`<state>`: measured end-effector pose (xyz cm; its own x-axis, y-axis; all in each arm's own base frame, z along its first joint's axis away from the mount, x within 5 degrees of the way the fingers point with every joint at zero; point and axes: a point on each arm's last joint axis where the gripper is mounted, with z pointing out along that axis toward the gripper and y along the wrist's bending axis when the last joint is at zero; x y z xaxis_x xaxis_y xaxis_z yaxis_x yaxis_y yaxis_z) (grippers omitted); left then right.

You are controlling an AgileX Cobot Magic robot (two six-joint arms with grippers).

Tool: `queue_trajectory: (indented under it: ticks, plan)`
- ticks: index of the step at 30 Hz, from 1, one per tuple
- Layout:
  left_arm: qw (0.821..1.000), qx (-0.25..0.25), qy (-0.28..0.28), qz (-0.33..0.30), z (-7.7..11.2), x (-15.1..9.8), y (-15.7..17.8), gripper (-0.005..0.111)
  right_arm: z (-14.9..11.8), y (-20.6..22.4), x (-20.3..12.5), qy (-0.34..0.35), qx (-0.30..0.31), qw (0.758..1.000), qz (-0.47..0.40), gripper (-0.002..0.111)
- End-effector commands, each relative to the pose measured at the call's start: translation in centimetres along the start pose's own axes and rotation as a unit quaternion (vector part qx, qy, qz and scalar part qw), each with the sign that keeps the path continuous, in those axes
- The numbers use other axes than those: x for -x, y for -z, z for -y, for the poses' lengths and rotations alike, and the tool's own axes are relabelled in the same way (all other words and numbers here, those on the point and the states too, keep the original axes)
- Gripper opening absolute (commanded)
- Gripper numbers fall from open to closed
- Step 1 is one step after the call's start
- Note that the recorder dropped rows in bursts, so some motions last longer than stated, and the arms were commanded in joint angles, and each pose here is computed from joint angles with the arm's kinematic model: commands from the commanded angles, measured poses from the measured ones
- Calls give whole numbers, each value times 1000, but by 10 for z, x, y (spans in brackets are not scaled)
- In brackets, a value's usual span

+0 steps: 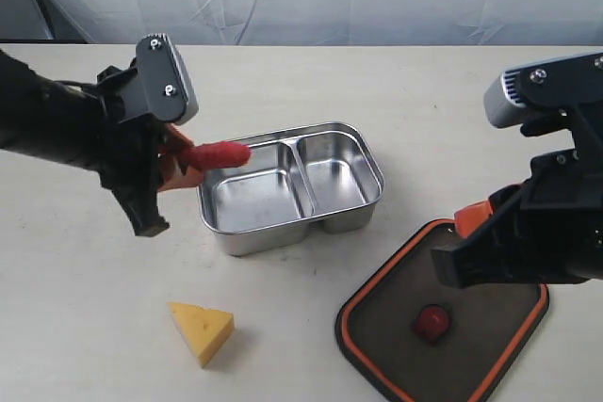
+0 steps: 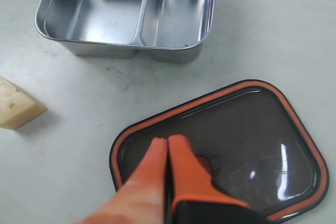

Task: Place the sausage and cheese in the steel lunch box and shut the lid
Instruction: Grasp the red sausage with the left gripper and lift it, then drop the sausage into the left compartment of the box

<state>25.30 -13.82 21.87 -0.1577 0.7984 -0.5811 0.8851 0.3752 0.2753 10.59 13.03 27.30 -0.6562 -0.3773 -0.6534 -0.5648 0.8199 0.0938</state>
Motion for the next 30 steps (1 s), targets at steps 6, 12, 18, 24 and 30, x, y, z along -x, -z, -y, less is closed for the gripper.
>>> queue_trajectory:
  ticks: [6, 12, 18, 24, 30]
  plan:
    - [999, -17, 18, 22, -21, 28, -24, 0, -2, 1, -2, -18, 13, 1000, -8, 0]
    - [998, -28, 44, 18, -23, 26, -40, 5, -4, 1, -3, -30, 21, 999, -14, 0]
    - [998, -30, 58, 23, -23, 27, -40, 38, -4, 1, -6, -42, 23, 998, -31, 0]
    - [996, -35, 75, 24, -22, 28, -40, 59, -5, 1, -7, -51, 29, 998, -35, 0]
    - [995, -89, 48, 11, -12, 28, -30, 59, -3, 2, -11, -47, 17, 997, -55, 0]
